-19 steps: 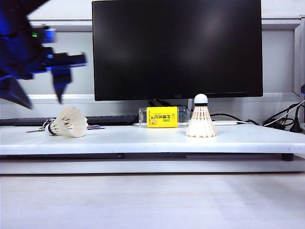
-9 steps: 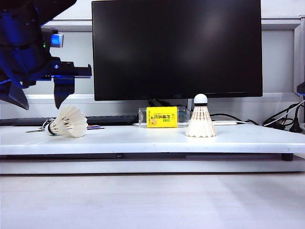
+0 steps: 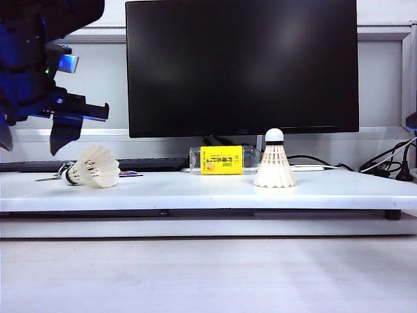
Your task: Stack the badminton balls on the table vertically.
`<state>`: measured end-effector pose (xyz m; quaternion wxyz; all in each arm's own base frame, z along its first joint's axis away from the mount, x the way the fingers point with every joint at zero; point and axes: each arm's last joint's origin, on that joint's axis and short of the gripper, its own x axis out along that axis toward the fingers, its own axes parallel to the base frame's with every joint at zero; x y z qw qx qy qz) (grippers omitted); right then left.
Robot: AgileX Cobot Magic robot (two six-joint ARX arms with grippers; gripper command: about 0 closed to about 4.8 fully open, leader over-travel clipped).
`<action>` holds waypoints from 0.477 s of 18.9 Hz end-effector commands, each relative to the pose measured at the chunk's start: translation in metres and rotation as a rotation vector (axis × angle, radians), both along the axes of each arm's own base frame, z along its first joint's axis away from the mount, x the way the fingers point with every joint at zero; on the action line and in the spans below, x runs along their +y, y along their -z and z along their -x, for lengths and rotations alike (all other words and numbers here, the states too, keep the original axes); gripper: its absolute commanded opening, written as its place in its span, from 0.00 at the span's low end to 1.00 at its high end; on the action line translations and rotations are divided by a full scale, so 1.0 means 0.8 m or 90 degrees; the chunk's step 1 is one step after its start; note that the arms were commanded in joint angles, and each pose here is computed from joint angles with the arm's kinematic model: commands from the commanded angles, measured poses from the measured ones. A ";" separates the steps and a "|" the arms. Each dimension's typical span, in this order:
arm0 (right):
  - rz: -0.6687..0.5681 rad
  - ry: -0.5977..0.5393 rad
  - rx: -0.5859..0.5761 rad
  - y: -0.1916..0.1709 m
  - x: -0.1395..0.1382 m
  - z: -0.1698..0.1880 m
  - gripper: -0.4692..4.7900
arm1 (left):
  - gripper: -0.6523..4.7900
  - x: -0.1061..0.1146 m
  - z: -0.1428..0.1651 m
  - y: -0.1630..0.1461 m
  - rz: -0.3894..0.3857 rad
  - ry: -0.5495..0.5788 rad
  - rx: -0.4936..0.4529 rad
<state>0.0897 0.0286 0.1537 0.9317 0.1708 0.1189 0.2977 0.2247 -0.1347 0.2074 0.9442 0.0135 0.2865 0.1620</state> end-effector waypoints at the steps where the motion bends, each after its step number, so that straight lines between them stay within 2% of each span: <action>1: -0.001 0.001 0.002 0.000 0.000 0.000 0.25 | 0.61 -0.005 0.001 -0.001 0.078 0.018 0.009; 3: -0.001 0.001 0.002 0.000 0.000 0.000 0.25 | 0.61 -0.013 0.006 -0.001 0.136 -0.002 -0.003; 4: -0.001 0.001 0.002 0.000 0.000 0.000 0.25 | 0.61 -0.015 0.006 -0.002 0.147 -0.013 -0.020; 5: -0.001 0.001 0.002 0.000 0.000 0.000 0.25 | 0.61 -0.016 0.005 -0.002 0.151 -0.015 -0.028; 7: -0.001 0.001 0.002 0.000 0.000 0.000 0.25 | 0.61 -0.015 0.003 -0.001 0.120 -0.048 -0.056; 9: -0.001 0.001 0.002 0.000 0.000 0.000 0.25 | 0.61 -0.016 -0.001 0.004 0.114 -0.059 -0.065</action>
